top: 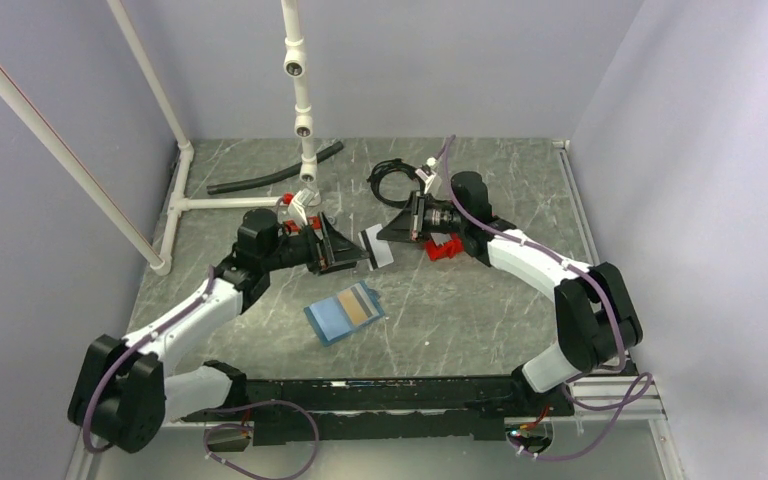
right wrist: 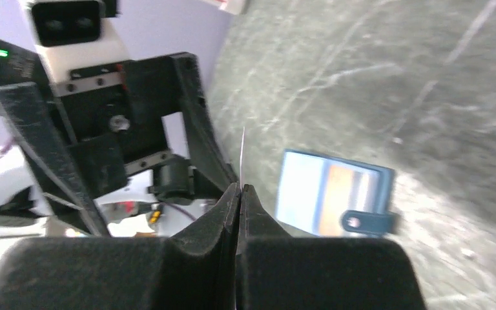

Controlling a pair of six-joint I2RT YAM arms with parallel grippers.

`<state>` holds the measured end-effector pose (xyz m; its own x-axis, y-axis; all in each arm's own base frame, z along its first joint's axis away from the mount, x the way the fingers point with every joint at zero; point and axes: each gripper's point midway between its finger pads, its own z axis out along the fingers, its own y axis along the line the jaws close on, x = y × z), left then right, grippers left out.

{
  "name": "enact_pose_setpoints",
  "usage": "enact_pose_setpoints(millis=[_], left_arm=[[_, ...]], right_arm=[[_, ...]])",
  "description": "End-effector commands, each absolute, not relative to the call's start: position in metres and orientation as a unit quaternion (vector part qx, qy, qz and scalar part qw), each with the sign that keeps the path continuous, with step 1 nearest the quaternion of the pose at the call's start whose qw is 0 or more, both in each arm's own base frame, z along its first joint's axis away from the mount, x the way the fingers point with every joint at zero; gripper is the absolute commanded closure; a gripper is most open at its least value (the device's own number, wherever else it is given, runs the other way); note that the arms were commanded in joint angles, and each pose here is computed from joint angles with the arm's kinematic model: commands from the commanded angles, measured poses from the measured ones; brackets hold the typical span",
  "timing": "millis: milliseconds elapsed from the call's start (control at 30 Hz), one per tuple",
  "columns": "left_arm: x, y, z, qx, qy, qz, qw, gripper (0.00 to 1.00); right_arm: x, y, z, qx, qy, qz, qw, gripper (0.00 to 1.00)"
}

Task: Put the credit cards into the card holder
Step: Insert the credit card into the card holder.

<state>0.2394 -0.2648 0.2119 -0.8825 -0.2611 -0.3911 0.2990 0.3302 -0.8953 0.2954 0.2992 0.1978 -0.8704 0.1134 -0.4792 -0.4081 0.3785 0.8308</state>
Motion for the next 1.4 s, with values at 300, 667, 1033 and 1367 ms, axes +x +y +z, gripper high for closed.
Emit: enact_pose_setpoints(millis=[300,667,1033,1367], left_arm=[[0.221,-0.252,0.245,-0.015,0.74,-0.61,0.282,0.27],[0.215,-0.243,0.223,-0.058,0.761,-0.588,0.268,0.94],[0.17,-0.225,0.119,-0.101,0.869,-0.476,0.089,1.0],[0.159,-0.22,0.082,-0.129,0.882,-0.45,0.044,1.0]], right_arm=[[0.257,0.339,0.271,-0.131,0.686,0.686,0.208,1.0],[0.252,0.343,0.234,-0.145,0.723,0.645,0.2,0.88],[0.219,0.361,0.106,-0.263,0.818,0.492,0.139,0.79],[0.214,0.365,0.043,-0.264,0.851,0.441,0.109,1.0]])
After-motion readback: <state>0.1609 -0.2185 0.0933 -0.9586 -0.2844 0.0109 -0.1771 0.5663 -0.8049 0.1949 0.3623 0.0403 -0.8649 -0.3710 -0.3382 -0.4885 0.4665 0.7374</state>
